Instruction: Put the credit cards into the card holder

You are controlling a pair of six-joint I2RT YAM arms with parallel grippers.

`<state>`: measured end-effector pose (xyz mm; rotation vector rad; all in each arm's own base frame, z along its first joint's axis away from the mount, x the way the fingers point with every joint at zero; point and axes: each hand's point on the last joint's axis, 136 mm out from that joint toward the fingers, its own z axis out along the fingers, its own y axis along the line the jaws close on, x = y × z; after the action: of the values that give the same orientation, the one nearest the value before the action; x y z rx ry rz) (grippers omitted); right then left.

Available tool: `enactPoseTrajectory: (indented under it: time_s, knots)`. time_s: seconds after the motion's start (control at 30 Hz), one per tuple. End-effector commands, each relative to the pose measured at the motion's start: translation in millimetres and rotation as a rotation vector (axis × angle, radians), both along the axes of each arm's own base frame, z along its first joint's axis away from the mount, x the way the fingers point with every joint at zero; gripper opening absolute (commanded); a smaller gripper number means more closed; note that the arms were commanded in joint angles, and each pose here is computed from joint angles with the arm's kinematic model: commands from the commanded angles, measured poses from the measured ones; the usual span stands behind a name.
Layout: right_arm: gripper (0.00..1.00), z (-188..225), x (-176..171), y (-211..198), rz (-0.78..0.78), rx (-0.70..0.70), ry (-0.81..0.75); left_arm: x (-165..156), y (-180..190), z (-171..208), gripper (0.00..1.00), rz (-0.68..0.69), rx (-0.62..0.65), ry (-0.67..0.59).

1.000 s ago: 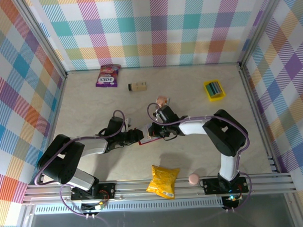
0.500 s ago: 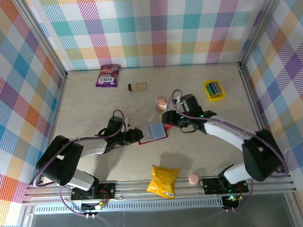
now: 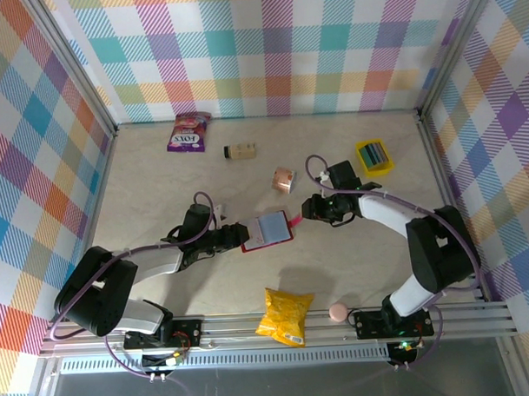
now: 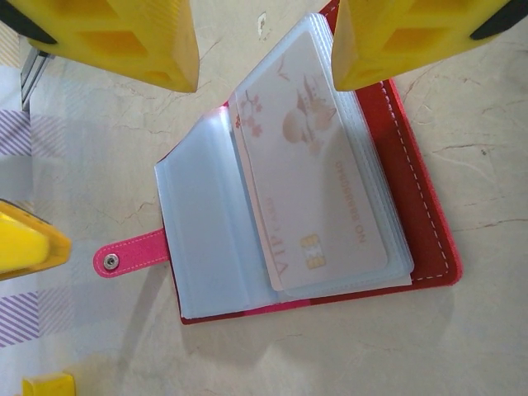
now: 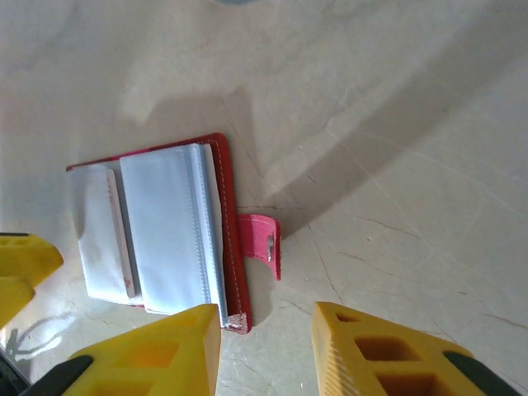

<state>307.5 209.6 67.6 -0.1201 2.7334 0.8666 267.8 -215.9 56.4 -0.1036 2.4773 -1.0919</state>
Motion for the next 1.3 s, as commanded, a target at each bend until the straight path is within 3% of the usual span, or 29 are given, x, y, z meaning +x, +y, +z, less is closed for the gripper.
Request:
enactPoseTrajectory:
  time_s: [0.0,0.4,0.7,0.93,1.27]
  knots:
    - [0.33,9.3,11.5,12.3,0.057,0.08,-0.03,0.2,4.5,3.2,0.46,-0.001,0.008,-0.028]
    - [0.2,-5.4,20.4,17.5,0.084,0.098,-0.003,1.1,4.7,2.1,0.47,0.0,0.013,-0.029]
    - [0.0,-4.8,10.1,18.1,0.106,0.114,0.021,0.8,8.0,4.1,0.47,0.003,0.036,-0.039]
    - [0.0,4.0,-17.4,5.2,0.082,0.105,0.029,6.6,22.3,21.3,0.53,0.067,0.077,-0.121]
    - [0.0,-1.4,-20.1,3.2,0.09,0.098,0.012,14.2,0.4,16.8,0.54,0.083,-0.021,0.072]
